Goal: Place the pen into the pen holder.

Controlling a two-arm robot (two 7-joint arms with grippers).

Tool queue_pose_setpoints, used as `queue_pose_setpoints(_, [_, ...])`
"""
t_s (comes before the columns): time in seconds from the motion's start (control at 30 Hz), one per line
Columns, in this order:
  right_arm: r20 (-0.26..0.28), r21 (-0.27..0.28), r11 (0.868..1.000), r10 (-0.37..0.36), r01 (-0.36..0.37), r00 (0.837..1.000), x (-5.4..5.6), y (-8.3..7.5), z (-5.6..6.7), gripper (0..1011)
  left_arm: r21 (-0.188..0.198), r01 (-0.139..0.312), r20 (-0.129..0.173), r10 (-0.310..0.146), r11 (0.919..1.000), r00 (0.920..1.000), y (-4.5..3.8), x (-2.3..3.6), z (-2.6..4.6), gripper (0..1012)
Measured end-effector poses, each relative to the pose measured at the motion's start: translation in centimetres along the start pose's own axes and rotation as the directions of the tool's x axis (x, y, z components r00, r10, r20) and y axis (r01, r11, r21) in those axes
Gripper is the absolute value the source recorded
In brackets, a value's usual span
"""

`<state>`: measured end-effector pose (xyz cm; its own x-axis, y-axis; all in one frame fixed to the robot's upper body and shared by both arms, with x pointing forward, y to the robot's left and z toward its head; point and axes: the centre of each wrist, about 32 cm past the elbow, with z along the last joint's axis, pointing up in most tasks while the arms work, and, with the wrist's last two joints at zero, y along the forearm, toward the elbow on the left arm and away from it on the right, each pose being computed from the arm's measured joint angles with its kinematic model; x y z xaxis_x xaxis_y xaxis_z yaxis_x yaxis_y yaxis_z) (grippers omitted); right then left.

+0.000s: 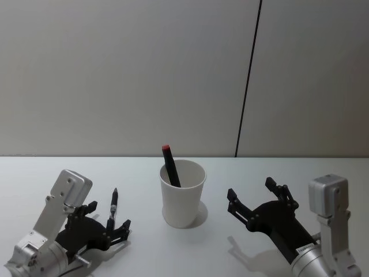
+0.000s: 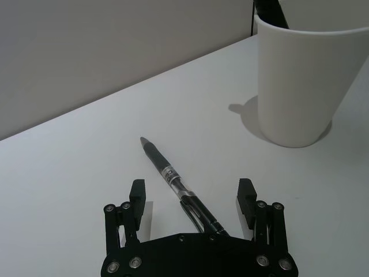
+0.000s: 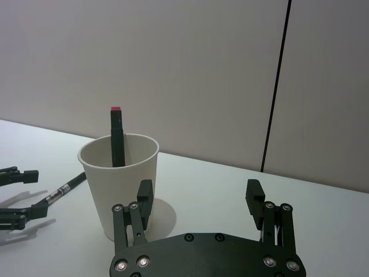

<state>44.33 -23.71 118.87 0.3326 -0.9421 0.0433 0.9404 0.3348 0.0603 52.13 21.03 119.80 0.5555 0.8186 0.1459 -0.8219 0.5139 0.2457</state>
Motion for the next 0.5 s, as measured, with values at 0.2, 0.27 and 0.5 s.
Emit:
queue_pose_setpoints(0.2, [0.0, 0.0, 1.0, 0.0, 0.0, 1.0, 0.0, 0.0, 0.0, 1001, 0.009, 0.004, -0.009, -0.004, 1.0, 0.9999, -0.1, -0.01, -0.25, 1003])
queue_pose_setpoints(0.27, [0.0, 0.0, 1.0, 0.0, 0.0, 1.0, 0.0, 0.0, 0.0, 1001, 0.011, 0.004, -0.012, -0.004, 0.9999, 0.9999, -0.1, 0.01, -0.31, 1003])
queue_pose_setpoints(0.5, [0.0, 0.0, 1.0, 0.0, 0.0, 1.0, 0.0, 0.0, 0.0, 1001, 0.019, 0.008, -0.027, -0.008, 0.9998, 0.9996, -0.06, -0.01, -0.6, 1003])
